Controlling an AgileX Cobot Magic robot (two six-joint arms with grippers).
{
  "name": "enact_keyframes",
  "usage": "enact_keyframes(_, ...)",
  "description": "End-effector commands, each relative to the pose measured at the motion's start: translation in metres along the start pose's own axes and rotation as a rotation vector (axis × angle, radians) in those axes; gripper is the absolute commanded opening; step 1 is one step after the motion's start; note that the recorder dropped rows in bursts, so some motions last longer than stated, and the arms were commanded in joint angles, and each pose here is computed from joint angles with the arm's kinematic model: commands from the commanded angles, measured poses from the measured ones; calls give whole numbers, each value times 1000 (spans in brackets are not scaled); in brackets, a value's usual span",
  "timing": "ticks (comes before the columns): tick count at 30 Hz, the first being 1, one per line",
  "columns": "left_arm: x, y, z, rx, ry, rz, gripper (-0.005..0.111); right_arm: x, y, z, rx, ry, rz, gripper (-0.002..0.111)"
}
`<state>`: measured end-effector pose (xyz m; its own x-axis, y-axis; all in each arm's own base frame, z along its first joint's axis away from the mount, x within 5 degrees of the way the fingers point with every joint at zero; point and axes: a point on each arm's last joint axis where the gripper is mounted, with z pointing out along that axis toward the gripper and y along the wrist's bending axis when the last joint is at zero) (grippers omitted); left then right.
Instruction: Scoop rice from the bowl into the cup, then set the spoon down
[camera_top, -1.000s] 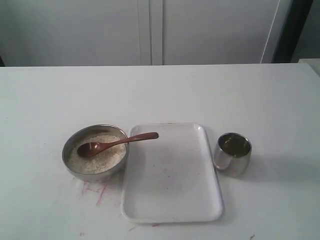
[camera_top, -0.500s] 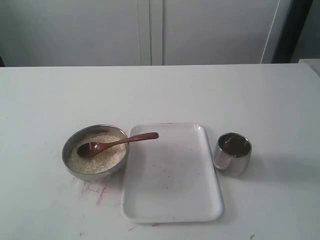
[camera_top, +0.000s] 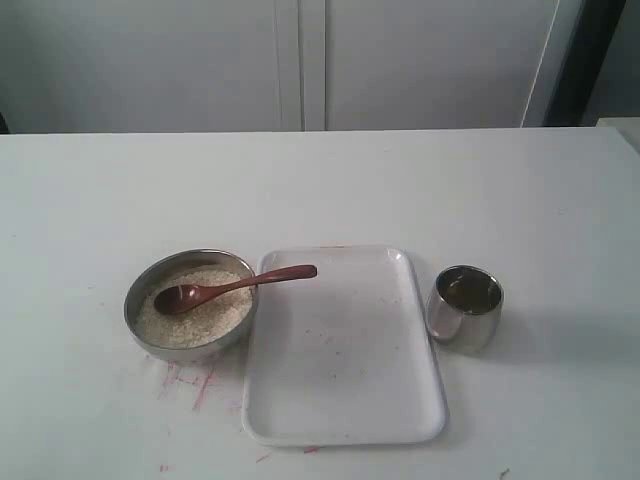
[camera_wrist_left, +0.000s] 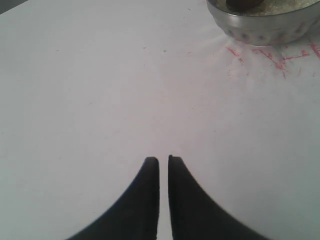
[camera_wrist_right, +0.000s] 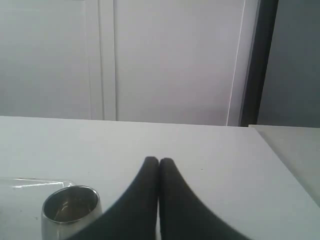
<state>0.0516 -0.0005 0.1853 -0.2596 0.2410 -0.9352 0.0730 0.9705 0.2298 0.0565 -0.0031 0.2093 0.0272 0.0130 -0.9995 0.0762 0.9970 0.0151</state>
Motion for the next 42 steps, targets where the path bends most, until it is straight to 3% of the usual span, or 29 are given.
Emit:
enact_keyframes(1,7,-2,1,21,61,-10,14,1,0,0,3,-3,-2,0)
enact_keyframes(14,7,-2,1,21,61,-10,14,1,0,0,3,-3,1,0)
enact_keyframes(22,7,-2,1,21,61,-10,14,4,2,0,-17,26,402,0)
enact_keyframes(27,7,-2,1,21,61,-10,14,4,2,0,-16,29,515,0)
enact_keyframes(33,7,-2,1,21,61,-10,14,1,4,-1,-30,41,529,0)
enact_keyframes(42,7,-2,1,21,61,-10,14,-59,9,-14,-123,-92,459,0)
